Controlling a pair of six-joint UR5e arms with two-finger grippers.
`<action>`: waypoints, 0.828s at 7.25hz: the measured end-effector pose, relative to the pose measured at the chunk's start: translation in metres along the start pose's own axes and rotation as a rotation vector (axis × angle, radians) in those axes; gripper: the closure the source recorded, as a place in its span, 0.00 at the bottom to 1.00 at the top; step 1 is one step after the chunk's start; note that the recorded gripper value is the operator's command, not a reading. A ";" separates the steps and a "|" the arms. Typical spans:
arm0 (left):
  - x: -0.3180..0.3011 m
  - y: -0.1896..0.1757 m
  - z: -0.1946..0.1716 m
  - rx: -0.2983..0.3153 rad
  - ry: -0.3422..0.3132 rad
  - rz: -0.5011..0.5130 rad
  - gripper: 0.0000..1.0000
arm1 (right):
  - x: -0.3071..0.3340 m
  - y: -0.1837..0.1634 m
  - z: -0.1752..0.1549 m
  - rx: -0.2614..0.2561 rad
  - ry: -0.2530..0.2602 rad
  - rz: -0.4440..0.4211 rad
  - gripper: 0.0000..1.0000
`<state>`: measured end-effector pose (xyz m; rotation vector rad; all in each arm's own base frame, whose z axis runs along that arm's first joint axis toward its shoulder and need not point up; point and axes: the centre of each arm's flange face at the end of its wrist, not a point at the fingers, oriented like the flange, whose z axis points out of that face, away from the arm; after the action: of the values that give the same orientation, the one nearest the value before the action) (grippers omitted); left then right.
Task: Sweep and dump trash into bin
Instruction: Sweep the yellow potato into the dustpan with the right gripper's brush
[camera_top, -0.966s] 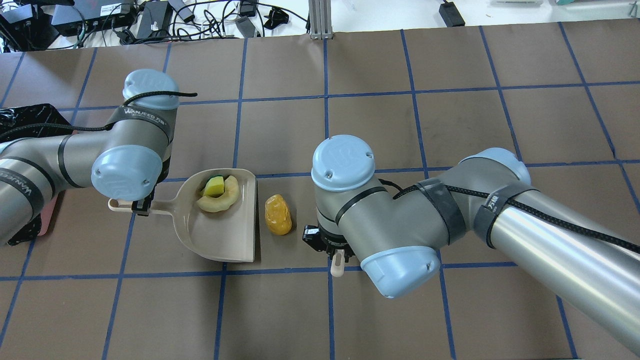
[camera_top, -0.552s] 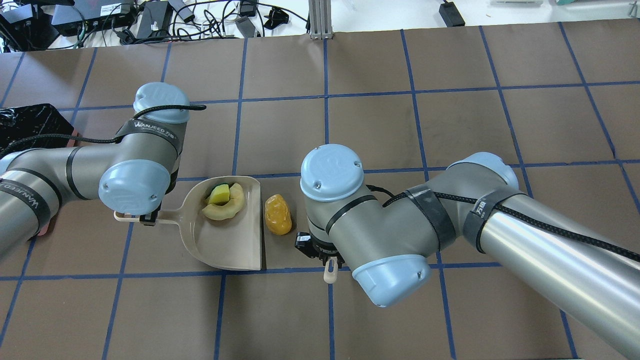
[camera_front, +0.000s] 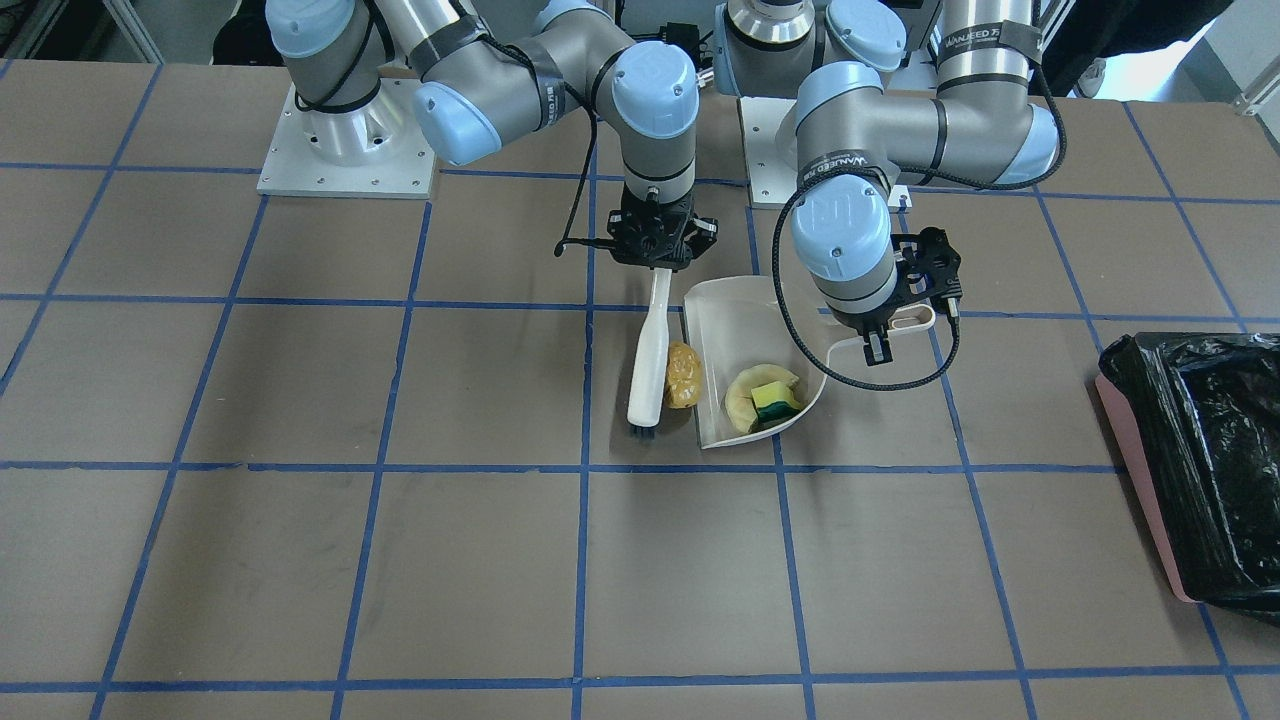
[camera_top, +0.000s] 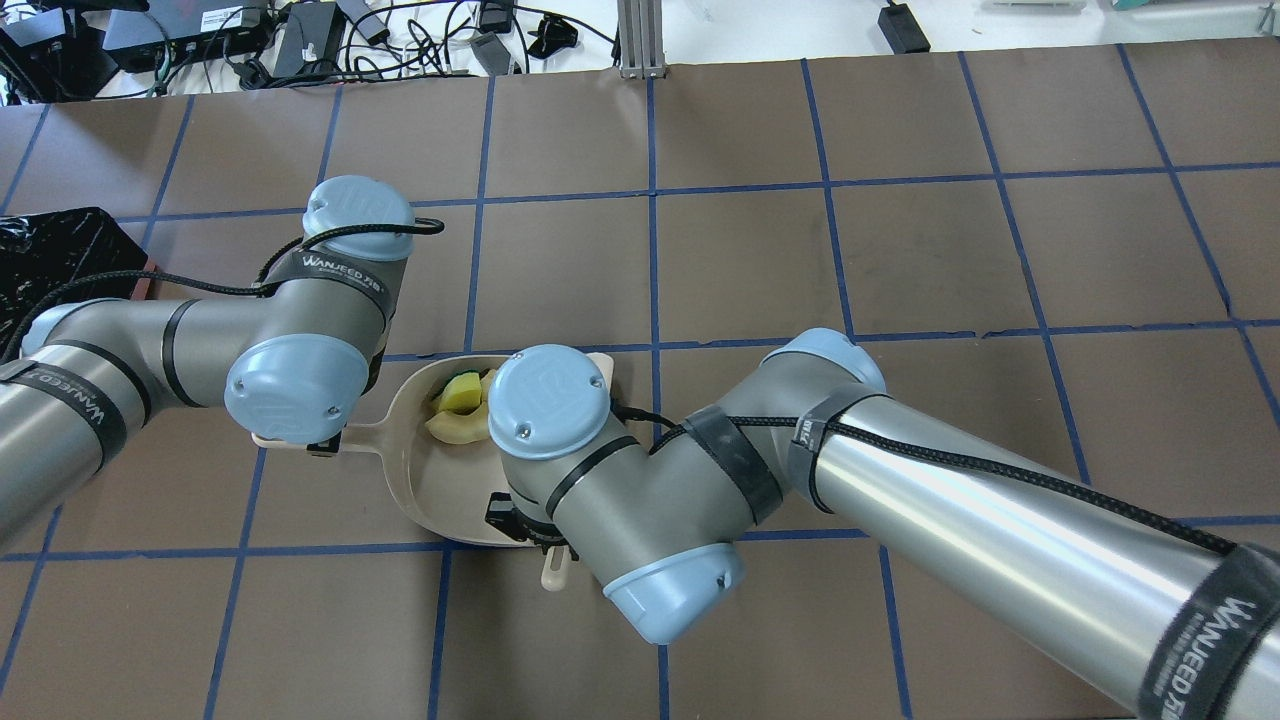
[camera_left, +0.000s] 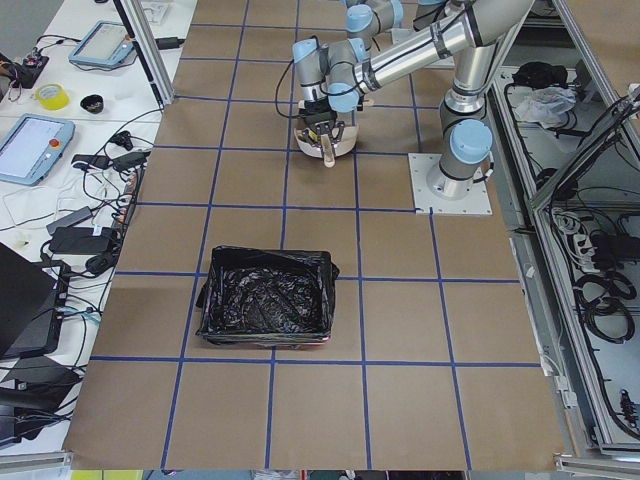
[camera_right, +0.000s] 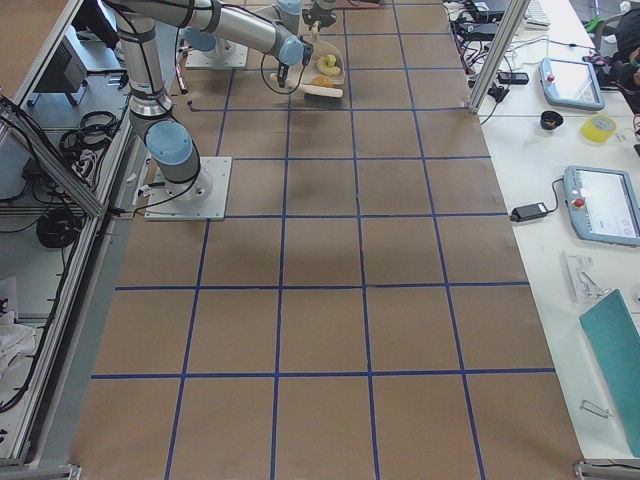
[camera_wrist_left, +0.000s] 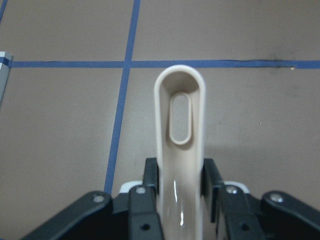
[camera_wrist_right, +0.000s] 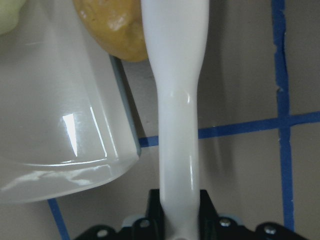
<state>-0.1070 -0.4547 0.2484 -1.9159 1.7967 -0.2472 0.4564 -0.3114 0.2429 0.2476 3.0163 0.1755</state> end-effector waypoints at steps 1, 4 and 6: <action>0.003 0.001 -0.002 -0.006 0.001 -0.003 1.00 | -0.011 0.008 -0.004 0.008 -0.010 -0.010 1.00; 0.010 0.007 -0.008 -0.070 0.004 0.026 1.00 | -0.034 0.013 -0.005 0.020 -0.020 -0.018 1.00; 0.014 0.011 -0.016 -0.175 0.021 0.101 1.00 | -0.034 0.005 -0.008 0.056 0.027 -0.072 1.00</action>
<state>-0.1224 -0.4726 0.2540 -1.9377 1.9800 -0.0781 0.4898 -0.3135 0.2548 0.1417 3.0538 0.0892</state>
